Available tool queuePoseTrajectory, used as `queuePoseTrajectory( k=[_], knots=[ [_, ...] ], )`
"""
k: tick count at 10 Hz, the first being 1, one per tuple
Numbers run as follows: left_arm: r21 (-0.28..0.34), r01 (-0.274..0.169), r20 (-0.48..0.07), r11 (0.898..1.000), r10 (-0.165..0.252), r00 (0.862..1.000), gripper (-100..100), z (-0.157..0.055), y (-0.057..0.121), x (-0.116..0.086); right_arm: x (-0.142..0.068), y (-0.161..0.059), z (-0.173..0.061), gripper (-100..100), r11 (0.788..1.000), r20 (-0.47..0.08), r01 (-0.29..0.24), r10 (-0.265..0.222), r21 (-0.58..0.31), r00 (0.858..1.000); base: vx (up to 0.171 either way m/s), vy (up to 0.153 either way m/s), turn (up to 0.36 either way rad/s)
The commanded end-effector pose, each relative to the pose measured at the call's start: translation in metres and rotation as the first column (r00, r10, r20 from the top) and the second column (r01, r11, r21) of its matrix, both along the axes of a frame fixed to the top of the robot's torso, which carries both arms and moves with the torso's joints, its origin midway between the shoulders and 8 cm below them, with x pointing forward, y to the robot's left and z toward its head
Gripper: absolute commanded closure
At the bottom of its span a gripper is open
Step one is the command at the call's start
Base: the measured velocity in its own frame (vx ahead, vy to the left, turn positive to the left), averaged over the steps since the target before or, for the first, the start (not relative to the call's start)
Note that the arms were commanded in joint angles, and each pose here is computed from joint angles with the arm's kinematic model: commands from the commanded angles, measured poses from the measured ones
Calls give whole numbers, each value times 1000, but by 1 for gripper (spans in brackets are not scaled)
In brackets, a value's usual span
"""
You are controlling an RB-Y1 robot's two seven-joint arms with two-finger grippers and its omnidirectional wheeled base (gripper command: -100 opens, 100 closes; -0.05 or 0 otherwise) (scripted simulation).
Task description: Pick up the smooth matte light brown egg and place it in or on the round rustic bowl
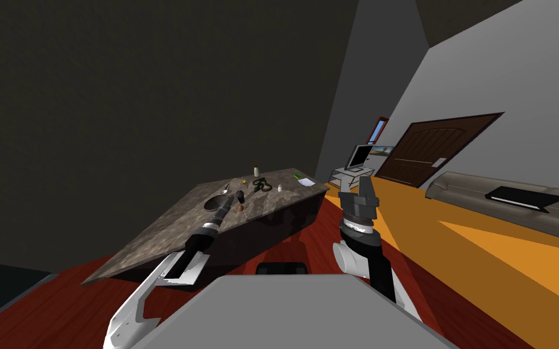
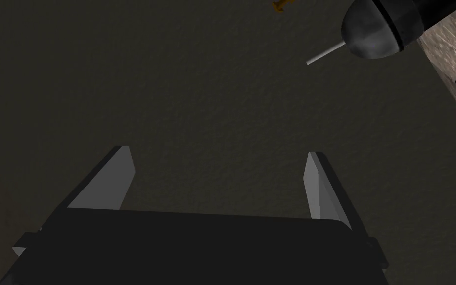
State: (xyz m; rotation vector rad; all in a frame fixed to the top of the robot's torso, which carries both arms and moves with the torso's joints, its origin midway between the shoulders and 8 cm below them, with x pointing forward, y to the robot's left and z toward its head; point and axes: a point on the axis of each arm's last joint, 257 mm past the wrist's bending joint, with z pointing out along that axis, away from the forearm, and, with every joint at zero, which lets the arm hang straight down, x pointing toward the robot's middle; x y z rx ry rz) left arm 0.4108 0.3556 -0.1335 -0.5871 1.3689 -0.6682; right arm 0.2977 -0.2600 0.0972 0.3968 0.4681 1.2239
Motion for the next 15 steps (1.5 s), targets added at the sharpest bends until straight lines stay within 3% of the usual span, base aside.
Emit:
queuePoseTrajectory(
  k=[1, 4, 7, 10, 13, 14, 15],
  knots=[
    [19, -23, -48, 1000, 24, 999, -100, -15, 10, 0, 0, 0, 0, 0, 1000, 0, 0, 0, 0, 1000, 35, -43, -13],
    [49, -74, -142, 996, 80, 987, -100, -47, 35, -5, 0, 0, 0, 0, 1000, 0, 0, 0, 0, 1000, 49, -50, -21],
    [80, -135, -244, 988, 151, 958, -100, -82, 66, -17, 0, 0, 0, 0, 1000, 0, 0, 0, 0, 1000, 90, -67, -36],
    [113, -201, -346, 973, 228, 910, -100, -117, 100, -36, 0, 0, 0, 0, 1000, 0, 0, 0, 0, 1000, 111, -67, -52],
    [142, -260, -435, 955, 296, 850, -100, -149, 131, -59, 0, 0, 0, 0, 1000, 0, 0, 0, 0, 1000, 104, -65, -49],
    [142, -260, -435, 955, 296, 850, -100, -149, 131, -59, 0, 0, 0, 0, 1000, 0, 0, 0, 0, 1000, 75, -60, -10],
    [154, -289, -481, 945, 328, 813, -100, -168, 144, -74, 0, 0, 0, 0, 1000, 0, 0, 0, 0, 1000, 89, -52, -46]
  ],
)
